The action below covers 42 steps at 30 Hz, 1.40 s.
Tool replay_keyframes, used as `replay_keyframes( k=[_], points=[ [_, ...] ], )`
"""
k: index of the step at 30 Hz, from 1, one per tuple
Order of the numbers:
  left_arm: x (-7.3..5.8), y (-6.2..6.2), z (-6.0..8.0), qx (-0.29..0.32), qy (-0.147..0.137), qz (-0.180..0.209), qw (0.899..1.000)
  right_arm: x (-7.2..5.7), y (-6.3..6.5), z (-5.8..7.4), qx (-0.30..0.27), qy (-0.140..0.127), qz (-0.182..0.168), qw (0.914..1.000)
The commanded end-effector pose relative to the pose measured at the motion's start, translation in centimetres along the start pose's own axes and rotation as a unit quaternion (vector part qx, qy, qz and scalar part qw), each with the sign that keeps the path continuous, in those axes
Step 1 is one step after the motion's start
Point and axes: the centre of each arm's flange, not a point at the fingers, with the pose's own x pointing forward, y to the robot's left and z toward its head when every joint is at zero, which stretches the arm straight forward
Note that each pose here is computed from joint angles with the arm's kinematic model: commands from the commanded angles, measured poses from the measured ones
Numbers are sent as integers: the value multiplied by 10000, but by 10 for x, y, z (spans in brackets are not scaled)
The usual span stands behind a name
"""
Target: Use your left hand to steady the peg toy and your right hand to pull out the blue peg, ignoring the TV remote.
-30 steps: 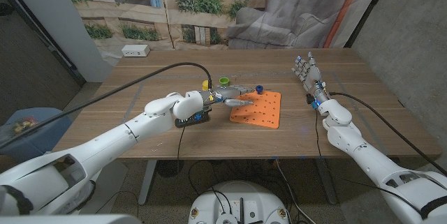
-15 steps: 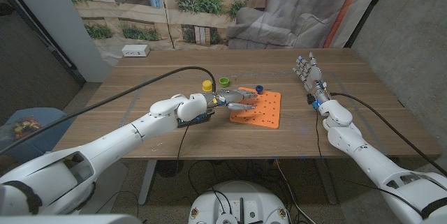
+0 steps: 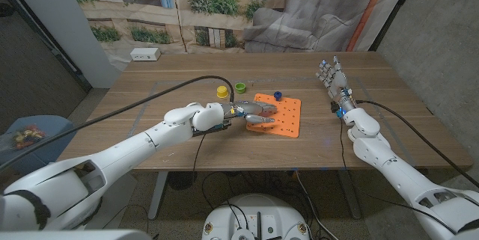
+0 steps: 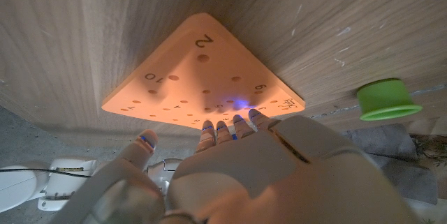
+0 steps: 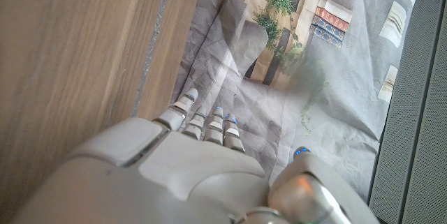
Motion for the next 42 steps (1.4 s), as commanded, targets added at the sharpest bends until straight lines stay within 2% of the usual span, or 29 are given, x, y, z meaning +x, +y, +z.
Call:
replay_keyframes(
  k=[1,9,13,16,20,28,33,38,42],
  points=[
    [3,-8,-1,-20,6,-270,9996,-4,-1,3,-53,21,-22,10000],
    [3,-8,-2,-17,37,-423,9991,-5,-1,5,-74,12,-26,10000],
    [3,-9,-3,-71,55,-375,9993,-5,-3,5,-117,57,52,9999],
    [2,-8,-3,-97,59,-387,9992,-4,-5,9,-235,67,155,9996],
    [1,-9,-4,-151,74,-395,9991,-1,-6,19,-720,156,291,9969],
    [0,-8,-6,-131,91,-421,9990,5,-4,33,-1555,197,633,9856],
    [1,-7,-6,-112,69,-436,9990,8,4,40,-2368,57,850,9678],
    [2,-6,-6,-111,66,-432,9990,13,11,46,-2529,29,1028,9620],
    [2,-6,-7,-103,54,-444,9989,16,17,52,-2821,-32,1150,9525]
  ],
)
